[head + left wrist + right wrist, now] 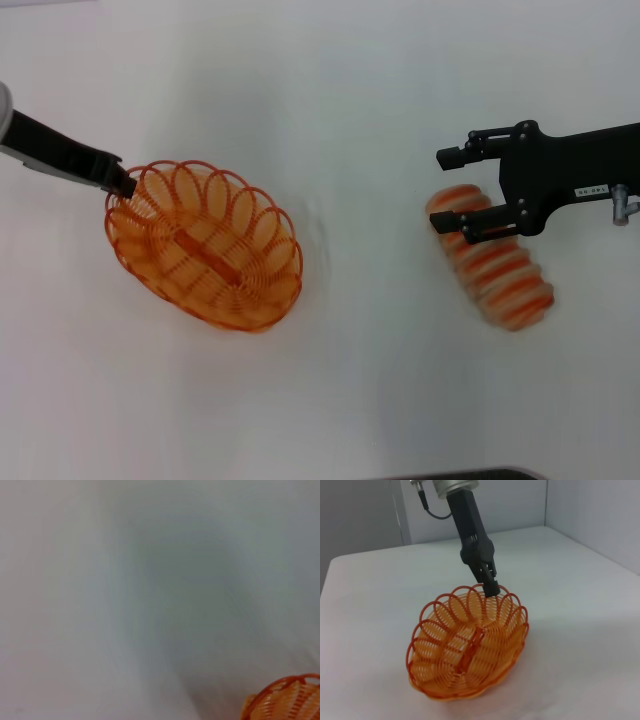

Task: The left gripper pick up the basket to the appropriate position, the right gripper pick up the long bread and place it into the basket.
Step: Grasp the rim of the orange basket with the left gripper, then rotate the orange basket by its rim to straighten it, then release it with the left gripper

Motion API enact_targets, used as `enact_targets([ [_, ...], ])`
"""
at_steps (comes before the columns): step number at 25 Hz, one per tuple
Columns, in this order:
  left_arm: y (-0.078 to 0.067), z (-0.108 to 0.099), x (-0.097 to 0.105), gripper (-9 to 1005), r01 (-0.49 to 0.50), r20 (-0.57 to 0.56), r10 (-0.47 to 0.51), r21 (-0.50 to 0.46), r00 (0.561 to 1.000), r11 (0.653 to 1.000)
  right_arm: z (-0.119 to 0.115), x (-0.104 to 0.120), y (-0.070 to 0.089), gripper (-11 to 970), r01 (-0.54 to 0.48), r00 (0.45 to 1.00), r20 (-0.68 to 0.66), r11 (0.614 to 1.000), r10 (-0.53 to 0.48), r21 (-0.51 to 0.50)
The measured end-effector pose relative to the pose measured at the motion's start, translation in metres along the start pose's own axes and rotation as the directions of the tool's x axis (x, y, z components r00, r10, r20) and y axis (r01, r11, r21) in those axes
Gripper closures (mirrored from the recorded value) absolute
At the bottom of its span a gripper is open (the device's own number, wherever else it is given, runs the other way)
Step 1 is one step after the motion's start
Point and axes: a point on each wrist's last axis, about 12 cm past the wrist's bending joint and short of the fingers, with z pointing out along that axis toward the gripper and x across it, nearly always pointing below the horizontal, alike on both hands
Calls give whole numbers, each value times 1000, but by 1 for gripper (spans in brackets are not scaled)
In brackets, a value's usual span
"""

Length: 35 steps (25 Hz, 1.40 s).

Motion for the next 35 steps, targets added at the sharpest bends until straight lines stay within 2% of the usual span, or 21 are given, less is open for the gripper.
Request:
enact_targets([
  [7, 7, -13, 4, 936, 158, 72, -165, 94, 984, 983, -1, 0, 2, 157, 34, 999, 11, 999, -33, -8],
  [15, 4, -8, 4, 953, 289, 100, -302, 127, 948, 949, -2, -1, 4, 156, 81, 997, 17, 996, -80, -31],
  [19, 6, 1, 8, 953, 351, 144, -371, 146, 917, 925, -3, 0, 4, 155, 121, 993, 12, 992, -120, -35],
  [25, 17, 11, 22, 954, 439, 221, -477, 200, 851, 876, -6, 1, 3, 156, 144, 990, 3, 989, -144, -35],
  [29, 22, 18, 32, 955, 483, 258, -525, 211, 811, 850, -9, 1, 2, 156, 152, 988, -3, 988, -152, -33],
  [35, 26, 21, 41, 951, 513, 282, -559, 224, 780, 829, -10, 0, 1, 157, 156, 988, -4, 987, -156, -34],
])
